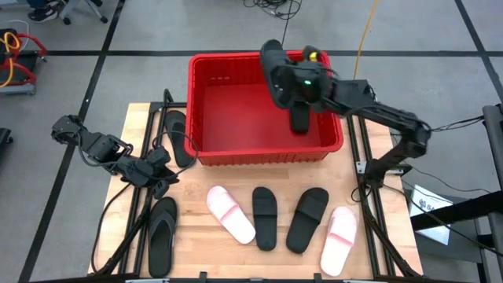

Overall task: Pick and place slides into bin
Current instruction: Put the black slide into the red bin

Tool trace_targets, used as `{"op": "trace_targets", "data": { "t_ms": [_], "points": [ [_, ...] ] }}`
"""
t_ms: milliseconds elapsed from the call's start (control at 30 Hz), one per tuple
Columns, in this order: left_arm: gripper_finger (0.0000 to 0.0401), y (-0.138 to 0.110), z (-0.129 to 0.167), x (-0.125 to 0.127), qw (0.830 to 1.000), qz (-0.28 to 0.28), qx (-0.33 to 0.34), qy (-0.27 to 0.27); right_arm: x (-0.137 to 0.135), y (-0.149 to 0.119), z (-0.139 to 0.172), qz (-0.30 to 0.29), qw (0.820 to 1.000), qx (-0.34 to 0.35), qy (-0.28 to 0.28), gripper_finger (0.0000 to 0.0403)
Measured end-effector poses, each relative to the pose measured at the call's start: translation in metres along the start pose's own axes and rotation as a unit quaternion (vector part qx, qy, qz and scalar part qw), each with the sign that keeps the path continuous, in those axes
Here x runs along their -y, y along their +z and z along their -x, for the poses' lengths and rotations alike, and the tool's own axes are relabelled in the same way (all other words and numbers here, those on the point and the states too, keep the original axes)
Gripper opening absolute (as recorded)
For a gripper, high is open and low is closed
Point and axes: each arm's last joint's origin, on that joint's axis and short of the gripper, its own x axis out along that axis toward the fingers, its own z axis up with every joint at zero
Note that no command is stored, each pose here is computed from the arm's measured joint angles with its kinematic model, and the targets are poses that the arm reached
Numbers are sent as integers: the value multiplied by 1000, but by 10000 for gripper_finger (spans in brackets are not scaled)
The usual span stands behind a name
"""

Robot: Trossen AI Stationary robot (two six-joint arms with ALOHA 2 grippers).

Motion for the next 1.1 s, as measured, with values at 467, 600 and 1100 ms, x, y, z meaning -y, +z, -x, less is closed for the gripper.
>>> {"op": "trace_targets", "data": {
  "t_ms": [467, 600, 1100],
  "points": [
    [97, 4, 0, -1, 998, 2, 58, 25, -81, -41, -105, 62, 985, -158, 1, 0],
    [97, 9, 1, 7, 996, -16, 84, -9, -94, -47, -116, 71, 983, -171, 8, 0],
    [97, 31, 16, 28, 957, -115, 255, -71, -128, -76, -144, 108, 967, -227, 39, 0]
  ]
}}
